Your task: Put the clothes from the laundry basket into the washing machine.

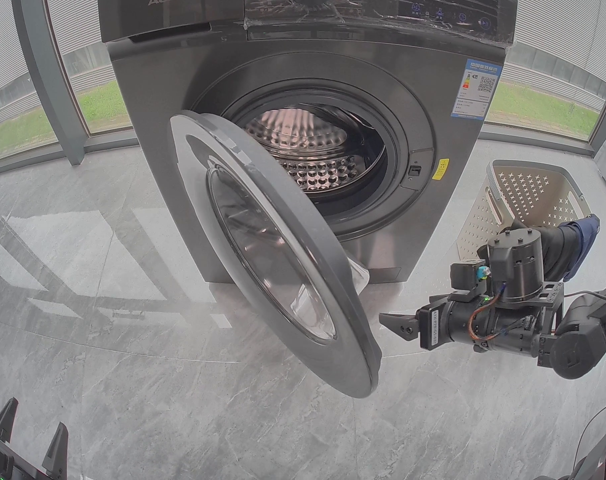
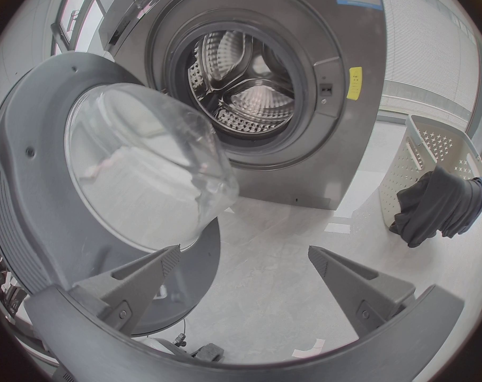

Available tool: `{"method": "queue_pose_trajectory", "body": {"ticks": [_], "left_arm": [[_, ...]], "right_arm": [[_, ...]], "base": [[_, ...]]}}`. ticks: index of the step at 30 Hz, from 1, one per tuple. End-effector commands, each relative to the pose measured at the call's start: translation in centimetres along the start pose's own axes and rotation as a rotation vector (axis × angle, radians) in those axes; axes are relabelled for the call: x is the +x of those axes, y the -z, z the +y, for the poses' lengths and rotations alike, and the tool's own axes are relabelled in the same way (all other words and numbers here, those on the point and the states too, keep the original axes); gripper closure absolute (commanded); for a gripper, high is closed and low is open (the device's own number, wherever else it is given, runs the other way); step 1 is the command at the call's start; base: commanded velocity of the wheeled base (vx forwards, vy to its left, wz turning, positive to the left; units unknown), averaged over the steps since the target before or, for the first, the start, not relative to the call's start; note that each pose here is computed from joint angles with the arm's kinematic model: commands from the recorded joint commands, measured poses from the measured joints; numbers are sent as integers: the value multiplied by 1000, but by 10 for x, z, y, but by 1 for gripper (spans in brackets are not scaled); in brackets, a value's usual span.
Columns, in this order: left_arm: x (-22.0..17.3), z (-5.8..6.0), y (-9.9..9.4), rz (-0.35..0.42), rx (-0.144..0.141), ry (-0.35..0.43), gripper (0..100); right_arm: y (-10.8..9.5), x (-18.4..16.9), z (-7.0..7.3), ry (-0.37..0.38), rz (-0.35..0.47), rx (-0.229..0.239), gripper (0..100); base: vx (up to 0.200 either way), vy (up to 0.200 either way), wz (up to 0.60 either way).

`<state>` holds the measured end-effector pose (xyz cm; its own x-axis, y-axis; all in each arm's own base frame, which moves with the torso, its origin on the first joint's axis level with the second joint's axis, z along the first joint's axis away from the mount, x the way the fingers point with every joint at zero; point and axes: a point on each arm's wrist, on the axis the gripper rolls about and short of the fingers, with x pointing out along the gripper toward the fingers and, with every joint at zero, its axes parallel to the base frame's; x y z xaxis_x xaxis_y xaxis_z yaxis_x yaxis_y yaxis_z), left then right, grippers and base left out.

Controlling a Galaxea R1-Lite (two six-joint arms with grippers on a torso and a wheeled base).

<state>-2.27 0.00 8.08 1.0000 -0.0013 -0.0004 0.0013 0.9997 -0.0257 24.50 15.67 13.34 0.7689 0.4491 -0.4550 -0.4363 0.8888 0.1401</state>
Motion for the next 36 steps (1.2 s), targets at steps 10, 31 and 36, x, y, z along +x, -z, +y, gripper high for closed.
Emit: {"method": "queue_pose_trajectory", "body": {"ticks": [10, 31, 36], "left_arm": [[0, 0, 5, -3, 1, 0, 0], [0, 0, 5, -3, 1, 0, 0], [0, 0, 5, -2, 1, -1, 0]], "right_arm": [[13, 7, 47, -164, -12, -65, 0], [-13, 81, 8, -21, -73, -1, 0], [-13, 93, 18, -43, -71, -13, 0]], "base": [[0, 0, 0], [0, 0, 0], [0, 0, 0]]}}
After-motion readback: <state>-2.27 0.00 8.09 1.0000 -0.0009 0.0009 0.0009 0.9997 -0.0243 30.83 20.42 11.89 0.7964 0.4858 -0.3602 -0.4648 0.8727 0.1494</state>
